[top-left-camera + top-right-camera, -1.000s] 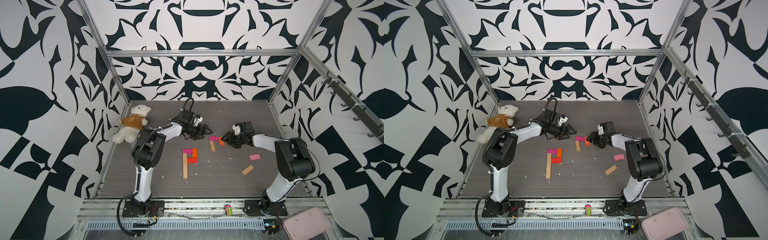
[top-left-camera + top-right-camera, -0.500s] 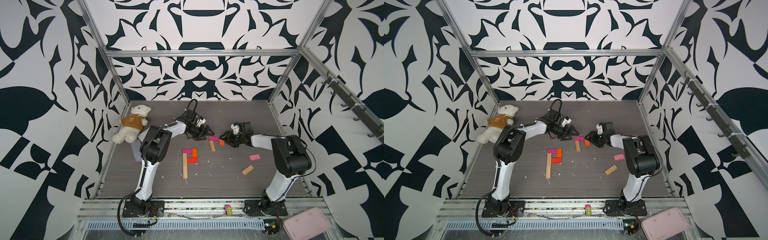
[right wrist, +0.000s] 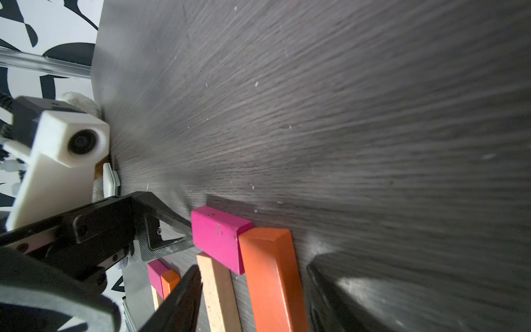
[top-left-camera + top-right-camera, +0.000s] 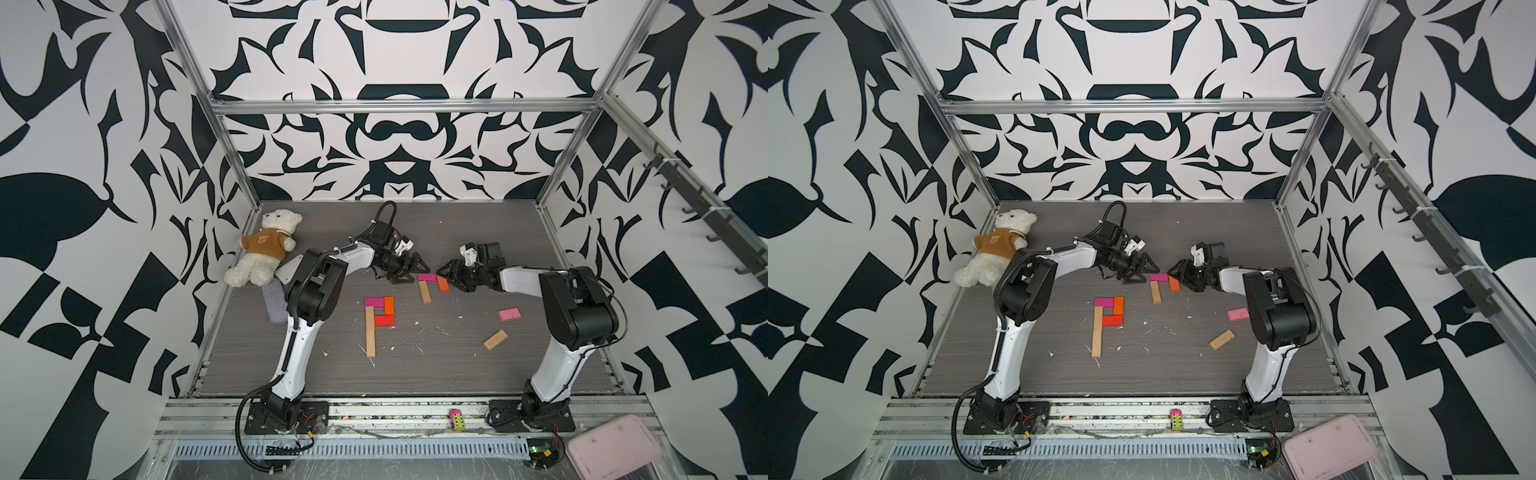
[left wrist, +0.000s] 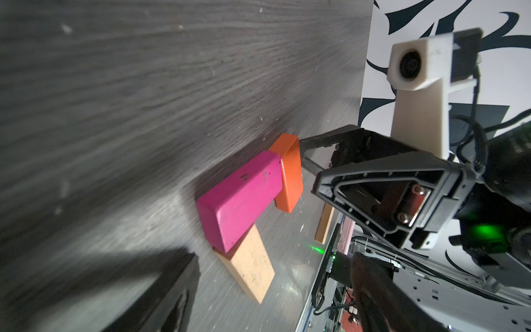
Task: Assemble the letter p with building blocks
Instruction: Adjust the building block at the center of the board.
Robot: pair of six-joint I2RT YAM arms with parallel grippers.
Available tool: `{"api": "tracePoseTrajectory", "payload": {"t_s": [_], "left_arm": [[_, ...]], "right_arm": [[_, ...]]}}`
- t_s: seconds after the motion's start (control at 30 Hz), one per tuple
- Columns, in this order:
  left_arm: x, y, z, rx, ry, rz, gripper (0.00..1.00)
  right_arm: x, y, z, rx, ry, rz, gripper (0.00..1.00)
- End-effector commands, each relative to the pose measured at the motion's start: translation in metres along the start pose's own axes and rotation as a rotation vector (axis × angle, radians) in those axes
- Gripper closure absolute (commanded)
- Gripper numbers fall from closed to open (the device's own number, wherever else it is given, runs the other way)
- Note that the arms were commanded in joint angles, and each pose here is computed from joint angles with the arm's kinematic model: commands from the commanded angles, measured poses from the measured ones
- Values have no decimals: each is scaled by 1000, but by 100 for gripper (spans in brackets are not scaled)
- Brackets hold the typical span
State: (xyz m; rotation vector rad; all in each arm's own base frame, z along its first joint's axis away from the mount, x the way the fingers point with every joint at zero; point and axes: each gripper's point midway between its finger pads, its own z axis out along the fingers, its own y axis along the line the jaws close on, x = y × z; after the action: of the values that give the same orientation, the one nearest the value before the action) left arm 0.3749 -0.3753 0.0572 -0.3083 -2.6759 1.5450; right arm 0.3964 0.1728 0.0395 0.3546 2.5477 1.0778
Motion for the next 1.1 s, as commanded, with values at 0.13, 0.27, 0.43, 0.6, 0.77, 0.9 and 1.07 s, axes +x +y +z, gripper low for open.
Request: {"api": "tracePoseTrajectory", "payload": {"t_s": [0.13,0.27,0.43,0.6,0.77,0.9,1.07], "left_arm": [[4,0,7,35,36,1,14],[2,0,8,36,32,2,14],[1,0,10,34,29,3,14],[0,2,11,34,27,0,14],[0,1,13,45,33,1,14],[2,0,12,52,36,1,14],[8,1,14,52,43,0,14]], "right_arm": [[6,-12,6,51,27,25,40],[3,-13,5,73,19,11,40],[2,-13,5,87,19,0,40],[2,-17,9,98,28,7,40],[3,-18,10,103,35,7,40],[5,-18,13,101,48,5,40],[8,-15,17,98,66,-2,40]]}}
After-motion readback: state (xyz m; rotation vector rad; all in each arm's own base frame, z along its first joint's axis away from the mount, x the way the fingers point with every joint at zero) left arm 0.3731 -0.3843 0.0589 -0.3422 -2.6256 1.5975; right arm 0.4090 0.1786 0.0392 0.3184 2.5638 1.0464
